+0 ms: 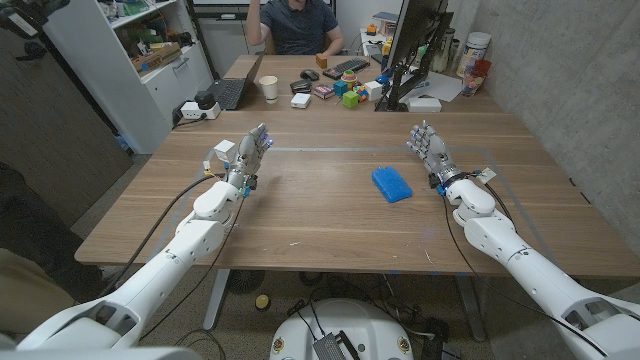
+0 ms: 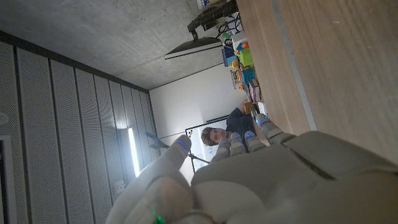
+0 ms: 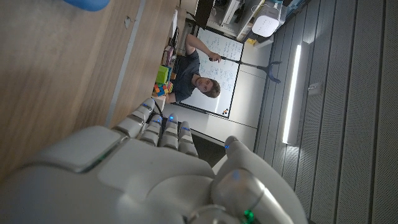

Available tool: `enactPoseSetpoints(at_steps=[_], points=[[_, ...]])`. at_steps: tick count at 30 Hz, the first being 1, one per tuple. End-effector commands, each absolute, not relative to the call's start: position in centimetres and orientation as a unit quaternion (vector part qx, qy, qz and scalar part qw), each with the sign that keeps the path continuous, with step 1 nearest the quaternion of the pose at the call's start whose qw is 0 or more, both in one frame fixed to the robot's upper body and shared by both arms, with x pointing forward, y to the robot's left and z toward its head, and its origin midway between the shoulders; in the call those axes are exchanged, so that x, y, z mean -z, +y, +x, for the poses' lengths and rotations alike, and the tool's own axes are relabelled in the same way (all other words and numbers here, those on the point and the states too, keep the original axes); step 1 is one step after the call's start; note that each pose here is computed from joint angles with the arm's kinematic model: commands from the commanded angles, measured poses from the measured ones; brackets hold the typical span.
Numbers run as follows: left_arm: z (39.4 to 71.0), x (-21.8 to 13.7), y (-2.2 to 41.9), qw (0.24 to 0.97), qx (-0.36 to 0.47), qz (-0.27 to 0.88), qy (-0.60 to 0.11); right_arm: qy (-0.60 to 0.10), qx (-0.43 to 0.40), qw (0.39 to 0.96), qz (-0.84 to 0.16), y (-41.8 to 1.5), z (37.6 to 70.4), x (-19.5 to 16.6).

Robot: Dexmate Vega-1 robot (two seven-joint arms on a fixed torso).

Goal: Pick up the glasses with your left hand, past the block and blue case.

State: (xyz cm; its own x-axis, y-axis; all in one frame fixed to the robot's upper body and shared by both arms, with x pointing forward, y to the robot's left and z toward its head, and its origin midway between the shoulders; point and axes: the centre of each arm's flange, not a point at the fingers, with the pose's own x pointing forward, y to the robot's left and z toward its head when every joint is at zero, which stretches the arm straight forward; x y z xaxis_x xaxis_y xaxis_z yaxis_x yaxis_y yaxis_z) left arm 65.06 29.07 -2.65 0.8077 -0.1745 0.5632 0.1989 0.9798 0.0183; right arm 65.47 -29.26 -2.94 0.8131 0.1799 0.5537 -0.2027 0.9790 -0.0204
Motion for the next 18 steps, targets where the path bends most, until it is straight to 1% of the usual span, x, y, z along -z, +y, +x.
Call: enactPoseSetpoints(at_steps=[1,7,18], points=[[64.2,2.9,29.7,0.949,0.092,-0.017,-0.301,-0.291,-0.108,0.950,0.021,-29.3,65.6,3.0],[63.8,2.9,30.1,0.948,0.084,-0.011,-0.306,-0.293,-0.109,0.950,0.021,-29.4,65.5,3.2],[62.1,2.3,30.4,0.942,0.066,0.018,-0.329,-0.296,-0.111,0.949,0.019,-29.4,65.4,3.2]])
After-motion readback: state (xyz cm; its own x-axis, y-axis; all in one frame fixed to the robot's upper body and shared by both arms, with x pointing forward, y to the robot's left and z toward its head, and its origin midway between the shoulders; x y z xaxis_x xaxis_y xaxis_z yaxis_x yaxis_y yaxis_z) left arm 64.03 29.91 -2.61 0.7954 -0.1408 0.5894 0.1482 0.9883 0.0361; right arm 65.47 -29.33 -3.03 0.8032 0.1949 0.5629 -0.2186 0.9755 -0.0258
